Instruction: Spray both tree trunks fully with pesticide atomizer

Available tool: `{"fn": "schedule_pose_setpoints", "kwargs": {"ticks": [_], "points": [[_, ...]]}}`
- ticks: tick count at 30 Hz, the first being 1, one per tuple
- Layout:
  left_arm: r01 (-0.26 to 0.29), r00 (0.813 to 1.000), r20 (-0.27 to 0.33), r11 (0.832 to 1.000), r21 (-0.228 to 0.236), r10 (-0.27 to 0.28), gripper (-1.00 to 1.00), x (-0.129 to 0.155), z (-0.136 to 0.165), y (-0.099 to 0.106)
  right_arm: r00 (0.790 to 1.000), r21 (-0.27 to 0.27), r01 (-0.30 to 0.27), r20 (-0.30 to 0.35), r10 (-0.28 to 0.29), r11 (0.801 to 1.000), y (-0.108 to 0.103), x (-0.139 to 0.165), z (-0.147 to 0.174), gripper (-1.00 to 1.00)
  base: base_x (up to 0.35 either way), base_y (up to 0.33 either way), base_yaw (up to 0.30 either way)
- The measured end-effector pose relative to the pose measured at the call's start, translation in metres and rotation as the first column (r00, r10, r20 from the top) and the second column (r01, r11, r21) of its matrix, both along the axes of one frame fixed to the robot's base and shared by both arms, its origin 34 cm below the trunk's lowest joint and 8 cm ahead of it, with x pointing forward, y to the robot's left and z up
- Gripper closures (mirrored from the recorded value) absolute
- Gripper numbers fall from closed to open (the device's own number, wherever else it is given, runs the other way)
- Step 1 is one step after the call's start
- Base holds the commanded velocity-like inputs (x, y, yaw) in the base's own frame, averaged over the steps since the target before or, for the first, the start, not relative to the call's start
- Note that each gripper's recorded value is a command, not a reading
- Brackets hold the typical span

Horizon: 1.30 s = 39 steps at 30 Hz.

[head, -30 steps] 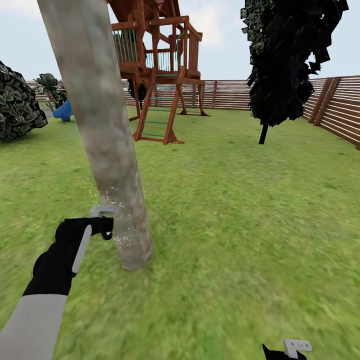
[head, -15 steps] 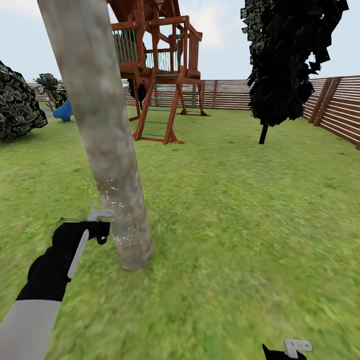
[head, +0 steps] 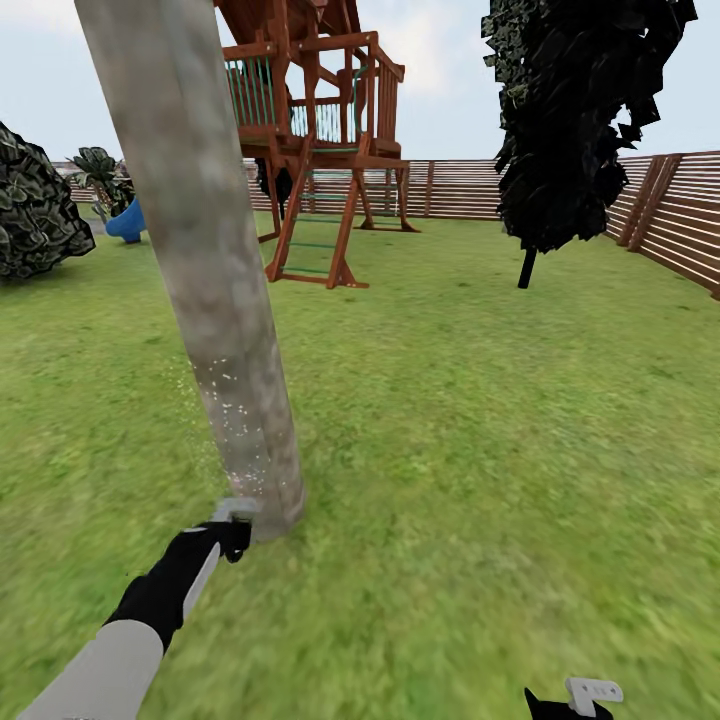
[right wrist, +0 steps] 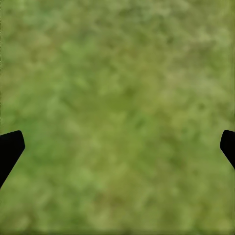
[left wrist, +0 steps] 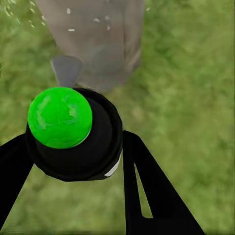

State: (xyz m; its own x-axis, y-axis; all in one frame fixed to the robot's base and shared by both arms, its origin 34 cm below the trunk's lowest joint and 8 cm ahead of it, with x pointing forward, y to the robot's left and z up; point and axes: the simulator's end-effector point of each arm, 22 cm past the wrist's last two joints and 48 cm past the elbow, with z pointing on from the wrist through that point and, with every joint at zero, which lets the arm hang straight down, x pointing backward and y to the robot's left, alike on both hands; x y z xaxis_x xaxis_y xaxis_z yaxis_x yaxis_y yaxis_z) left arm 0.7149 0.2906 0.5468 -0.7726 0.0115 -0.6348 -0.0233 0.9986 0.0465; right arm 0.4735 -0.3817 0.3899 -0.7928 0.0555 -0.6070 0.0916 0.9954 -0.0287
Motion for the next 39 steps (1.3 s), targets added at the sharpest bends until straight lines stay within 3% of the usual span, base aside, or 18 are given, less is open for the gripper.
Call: {"fn": "schedule_pose_setpoints", "kwargs": {"ticks": [4,6,8,11,14,24,32,39], "points": [[-0.03,0.997,-0.076,0.999,0.031,0.032,1.0,-0.029,-0.038,0.01,1.0,-0.001,0.002,0.001,-0.002,1.0,-0.001,0.0,0.0,-1.0,0.044,-0.033,0.0],[-0.077,0.997,-0.016,0.994,0.083,0.078,1.0,-0.028,-0.04,0.024,1.0,-0.002,0.003,0.003,-0.003,1.0,-0.002,0.001,0.001,-1.0,0.163,-0.198,0.0],[-0.087,0.996,-0.018,0.992,0.092,0.089,1.0,-0.032,-0.044,0.024,1.0,-0.005,0.004,0.004,-0.004,1.0,-0.003,0.001,0.001,-1.0,0.066,-0.253,0.0],[-0.078,0.997,-0.022,0.995,0.067,0.079,1.0,-0.033,-0.048,0.0,1.0,-0.008,0.004,0.006,-0.004,1.0,-0.005,0.002,0.002,-1.0,0.004,-0.272,0.0],[-0.075,0.997,-0.022,0.995,0.06,0.077,1.0,-0.033,-0.048,-0.006,1.0,-0.007,0.004,0.007,-0.004,1.0,-0.005,0.002,0.002,-1.0,0.0,-0.273,0.0],[-0.078,0.996,-0.029,0.995,0.058,0.08,1.0,-0.035,-0.05,-0.006,1.0,-0.004,0.004,0.007,-0.004,1.0,-0.002,0.002,0.002,-1.0,0.091,-0.273,0.147],[-0.123,0.992,-0.029,0.992,0.029,0.124,1.0,-0.036,-0.05,0.0,1.0,-0.004,0.003,0.007,-0.003,1.0,-0.002,0.002,0.002,-1.0,0.105,-0.273,0.273],[-0.124,0.992,-0.029,0.992,0.025,0.125,1.0,-0.036,-0.051,-0.002,1.0,-0.004,0.003,0.007,-0.003,1.0,-0.002,0.002,0.002,-1.0,0.002,-0.274,0.032]]}}
